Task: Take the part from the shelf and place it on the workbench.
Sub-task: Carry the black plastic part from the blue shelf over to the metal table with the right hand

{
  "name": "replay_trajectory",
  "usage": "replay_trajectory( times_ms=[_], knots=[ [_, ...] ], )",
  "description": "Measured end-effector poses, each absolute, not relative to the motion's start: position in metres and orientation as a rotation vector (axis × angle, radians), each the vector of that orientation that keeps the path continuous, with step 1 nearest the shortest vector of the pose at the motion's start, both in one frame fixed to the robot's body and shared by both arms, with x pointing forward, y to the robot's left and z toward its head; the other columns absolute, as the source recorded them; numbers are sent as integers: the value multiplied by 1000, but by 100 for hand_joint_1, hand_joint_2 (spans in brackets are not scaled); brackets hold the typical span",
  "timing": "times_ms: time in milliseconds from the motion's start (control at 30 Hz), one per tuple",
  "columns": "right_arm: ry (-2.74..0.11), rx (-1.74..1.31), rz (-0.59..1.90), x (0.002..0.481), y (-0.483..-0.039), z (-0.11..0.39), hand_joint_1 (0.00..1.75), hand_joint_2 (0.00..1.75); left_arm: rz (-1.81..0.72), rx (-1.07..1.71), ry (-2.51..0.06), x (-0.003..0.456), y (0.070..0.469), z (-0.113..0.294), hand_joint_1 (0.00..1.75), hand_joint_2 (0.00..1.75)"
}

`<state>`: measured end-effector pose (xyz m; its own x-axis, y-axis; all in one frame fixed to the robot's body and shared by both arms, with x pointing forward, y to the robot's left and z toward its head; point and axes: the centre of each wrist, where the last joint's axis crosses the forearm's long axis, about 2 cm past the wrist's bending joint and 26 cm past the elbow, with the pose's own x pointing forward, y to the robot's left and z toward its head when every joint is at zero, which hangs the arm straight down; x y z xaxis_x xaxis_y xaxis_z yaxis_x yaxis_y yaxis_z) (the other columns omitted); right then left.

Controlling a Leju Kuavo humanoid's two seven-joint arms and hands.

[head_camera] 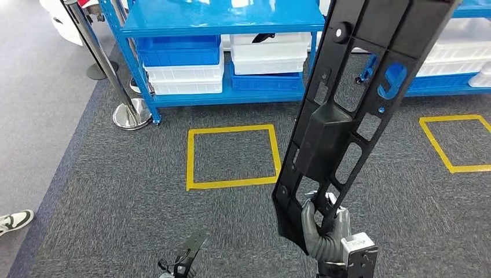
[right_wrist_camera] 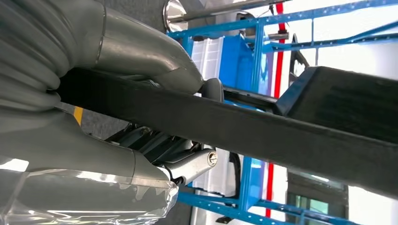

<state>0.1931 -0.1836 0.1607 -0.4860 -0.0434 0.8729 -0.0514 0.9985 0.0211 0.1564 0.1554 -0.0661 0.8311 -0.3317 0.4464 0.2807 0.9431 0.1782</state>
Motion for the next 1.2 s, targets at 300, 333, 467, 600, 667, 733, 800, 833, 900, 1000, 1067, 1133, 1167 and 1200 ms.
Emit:
replay_trajectory(
  times_ms=[300, 333, 467, 600, 667, 733, 800, 833, 900, 1000, 1067, 1133, 1167, 1200],
  knots=[
    [-2071, 50, 12, 195, -183, 158, 175, 175, -323, 101, -504, 161, 153, -64, 0, 0],
    [-2074, 50, 12, 195, -183, 159, 175, 175, -324, 101, -505, 162, 153, -63, 0, 0],
    [-2082, 50, 13, 198, -183, 160, 175, 175, -324, 100, -506, 163, 152, -63, 0, 0],
    [-2077, 51, 13, 199, -182, 159, 175, 175, -324, 100, -507, 163, 153, -63, 0, 0],
    [-2073, 51, 14, 199, -182, 158, 175, 175, -323, 101, -506, 163, 153, -63, 0, 0],
    [-2070, 52, 15, 199, -182, 157, 175, 175, -324, 101, -505, 163, 153, -63, 0, 0],
    [-2069, 52, 15, 199, -181, 157, 175, 175, -325, 102, -506, 163, 153, -63, 0, 0],
    [-2070, 52, 15, 199, -181, 157, 175, 175, -325, 102, -506, 163, 154, -63, 0, 0],
    [-2070, 52, 13, 199, -181, 157, 175, 175, -326, 102, -506, 163, 153, -63, 0, 0],
    [-2071, 53, 13, 200, -181, 158, 175, 175, -326, 101, -506, 163, 153, -63, 0, 0],
    [-2071, 52, 13, 200, -181, 158, 175, 175, -326, 101, -506, 163, 153, -63, 0, 0],
    [-2071, 52, 12, 200, -181, 158, 175, 175, -326, 101, -506, 163, 153, -63, 0, 0],
    [-2071, 52, 12, 200, -181, 158, 175, 175, -326, 101, -506, 163, 153, -63, 0, 0],
    [-2071, 52, 13, 200, -181, 158, 175, 175, -326, 101, -506, 163, 153, -63, 0, 0]
  ],
)
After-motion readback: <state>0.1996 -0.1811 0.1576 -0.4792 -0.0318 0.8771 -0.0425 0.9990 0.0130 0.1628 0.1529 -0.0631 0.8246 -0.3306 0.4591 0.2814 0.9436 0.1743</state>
